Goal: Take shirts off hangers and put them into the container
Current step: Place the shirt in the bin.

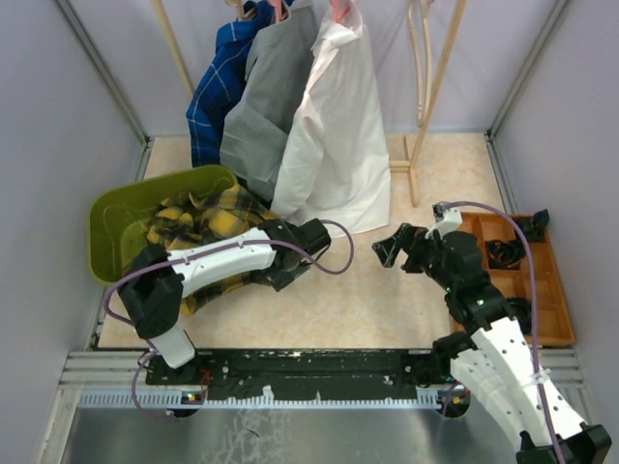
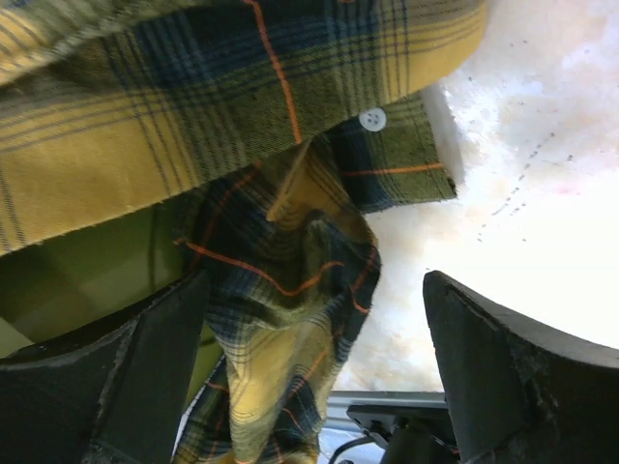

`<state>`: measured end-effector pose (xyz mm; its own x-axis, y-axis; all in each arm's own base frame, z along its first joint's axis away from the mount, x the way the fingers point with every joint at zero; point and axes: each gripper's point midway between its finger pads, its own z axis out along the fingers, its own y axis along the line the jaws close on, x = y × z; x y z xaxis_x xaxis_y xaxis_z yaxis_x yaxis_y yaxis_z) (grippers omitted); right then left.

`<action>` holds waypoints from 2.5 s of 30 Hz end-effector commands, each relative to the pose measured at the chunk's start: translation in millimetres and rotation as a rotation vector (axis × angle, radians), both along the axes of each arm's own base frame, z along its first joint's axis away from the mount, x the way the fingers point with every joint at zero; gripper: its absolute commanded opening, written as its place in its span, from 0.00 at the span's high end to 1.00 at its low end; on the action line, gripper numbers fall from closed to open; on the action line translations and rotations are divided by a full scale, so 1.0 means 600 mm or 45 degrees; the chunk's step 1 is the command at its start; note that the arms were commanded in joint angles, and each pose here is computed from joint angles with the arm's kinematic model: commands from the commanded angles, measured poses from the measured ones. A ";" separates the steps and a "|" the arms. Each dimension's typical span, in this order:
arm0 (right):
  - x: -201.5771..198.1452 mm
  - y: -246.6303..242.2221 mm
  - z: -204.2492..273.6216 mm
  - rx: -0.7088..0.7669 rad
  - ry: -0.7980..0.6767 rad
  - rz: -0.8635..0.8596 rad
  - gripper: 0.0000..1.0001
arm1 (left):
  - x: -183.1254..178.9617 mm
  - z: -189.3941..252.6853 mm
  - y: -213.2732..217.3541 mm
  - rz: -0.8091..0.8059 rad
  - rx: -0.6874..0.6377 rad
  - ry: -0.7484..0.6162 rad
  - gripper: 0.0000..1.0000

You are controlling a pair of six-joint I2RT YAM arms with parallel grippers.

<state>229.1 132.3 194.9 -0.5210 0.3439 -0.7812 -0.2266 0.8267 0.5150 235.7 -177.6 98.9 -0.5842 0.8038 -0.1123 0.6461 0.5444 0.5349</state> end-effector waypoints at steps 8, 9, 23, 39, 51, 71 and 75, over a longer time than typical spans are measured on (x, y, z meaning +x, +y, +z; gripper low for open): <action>0.018 0.006 0.010 -0.003 -0.031 -0.002 0.01 | 0.025 0.027 -0.005 -0.105 0.012 -0.101 0.05; 0.018 0.006 0.010 -0.005 -0.024 0.001 0.01 | 0.022 0.020 -0.001 -0.106 0.032 -0.086 0.05; 0.011 -0.001 -0.006 -0.024 0.037 -0.023 0.01 | -0.029 -0.052 -0.035 -0.104 -0.092 0.203 0.40; 0.006 -0.008 -0.004 -0.025 0.044 -0.048 0.01 | -0.005 0.046 -0.039 -0.044 -0.208 0.006 1.00; 0.008 -0.008 0.002 -0.018 0.032 -0.057 0.01 | 0.095 0.447 0.112 0.338 -0.722 -1.003 1.00; 0.009 -0.004 0.007 -0.013 0.032 -0.042 0.01 | 0.147 0.163 0.325 1.001 -0.375 -0.507 0.78; 0.009 -0.008 0.005 -0.022 0.039 -0.054 0.01 | 0.168 0.238 0.277 0.898 -0.692 -0.613 0.25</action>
<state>227.6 125.4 170.2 -0.5872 0.3366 -0.7361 -0.1381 0.8544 0.5009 336.3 17.6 192.3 -0.8122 0.1463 -0.5648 -0.1479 0.8848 0.4419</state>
